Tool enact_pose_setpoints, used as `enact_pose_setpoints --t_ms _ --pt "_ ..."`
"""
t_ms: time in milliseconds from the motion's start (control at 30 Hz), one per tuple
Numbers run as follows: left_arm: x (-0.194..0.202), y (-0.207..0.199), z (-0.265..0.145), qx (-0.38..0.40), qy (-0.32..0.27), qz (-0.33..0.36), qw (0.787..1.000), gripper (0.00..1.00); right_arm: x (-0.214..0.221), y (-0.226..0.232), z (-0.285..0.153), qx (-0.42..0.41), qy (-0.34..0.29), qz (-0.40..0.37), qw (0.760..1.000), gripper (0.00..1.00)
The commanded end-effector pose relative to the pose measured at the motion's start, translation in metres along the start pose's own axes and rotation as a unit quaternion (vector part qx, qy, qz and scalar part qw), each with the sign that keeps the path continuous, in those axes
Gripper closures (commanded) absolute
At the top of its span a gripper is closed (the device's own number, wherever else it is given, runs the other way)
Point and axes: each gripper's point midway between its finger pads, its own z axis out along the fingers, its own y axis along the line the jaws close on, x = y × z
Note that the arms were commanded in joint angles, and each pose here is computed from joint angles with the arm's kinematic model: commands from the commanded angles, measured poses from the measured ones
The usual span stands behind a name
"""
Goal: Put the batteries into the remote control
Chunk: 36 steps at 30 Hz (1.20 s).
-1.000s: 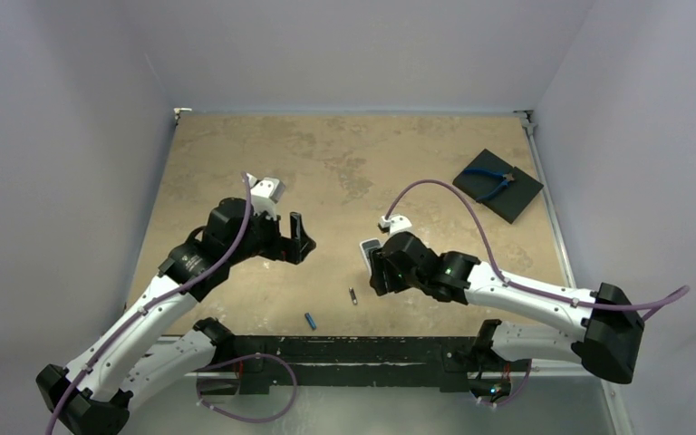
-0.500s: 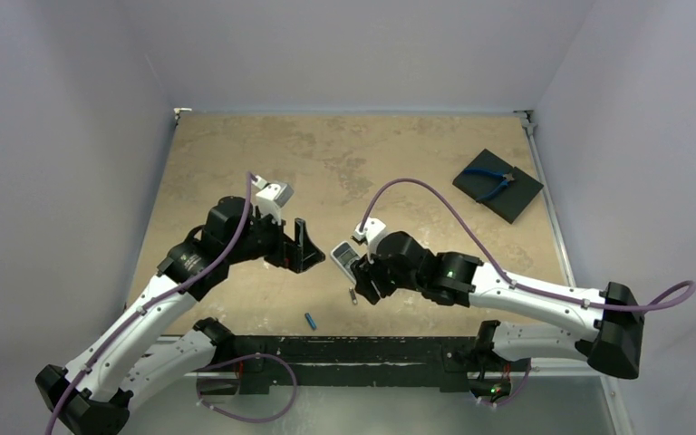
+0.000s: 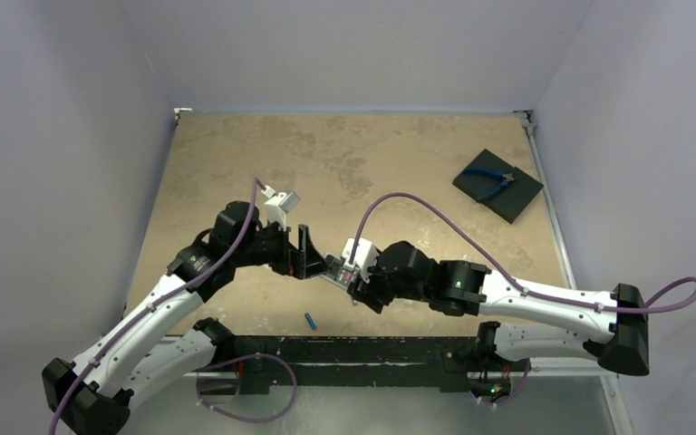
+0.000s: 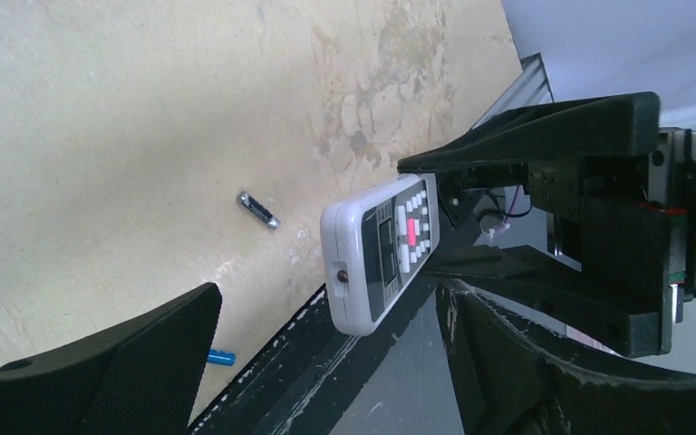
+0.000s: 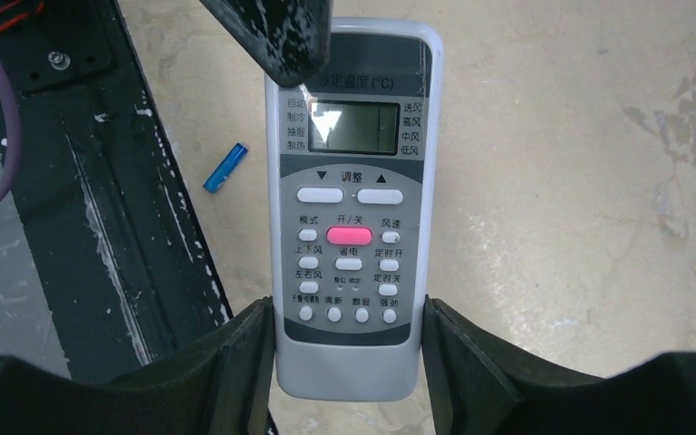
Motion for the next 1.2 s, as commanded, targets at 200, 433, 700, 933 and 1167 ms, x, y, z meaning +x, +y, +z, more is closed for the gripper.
enact_pose_setpoints --t_ms 200,433,700,933,1167 --pt "0.014 -0.017 0.005 0.066 0.024 -0.032 0.997 0.19 -0.042 0.006 -0.001 -0.021 -0.052 -0.073 0.996 1.00" --pt "0.019 -0.027 0.007 0.105 0.031 -0.050 0.993 0.36 -0.045 0.010 -0.002 -0.029 -0.057 -0.090 0.994 1.00" --pt "0.024 -0.034 0.008 0.136 0.039 -0.067 0.988 0.59 -0.048 0.011 -0.005 -0.031 -0.062 -0.105 0.992 1.00" --pt "0.026 -0.038 0.010 0.157 0.039 -0.087 0.983 1.00 -0.048 0.011 -0.009 -0.035 -0.060 -0.117 0.991 0.87" --pt "0.023 -0.037 0.010 0.156 0.023 -0.105 0.982 1.00 -0.044 0.007 -0.012 -0.026 -0.046 -0.120 0.991 0.58"
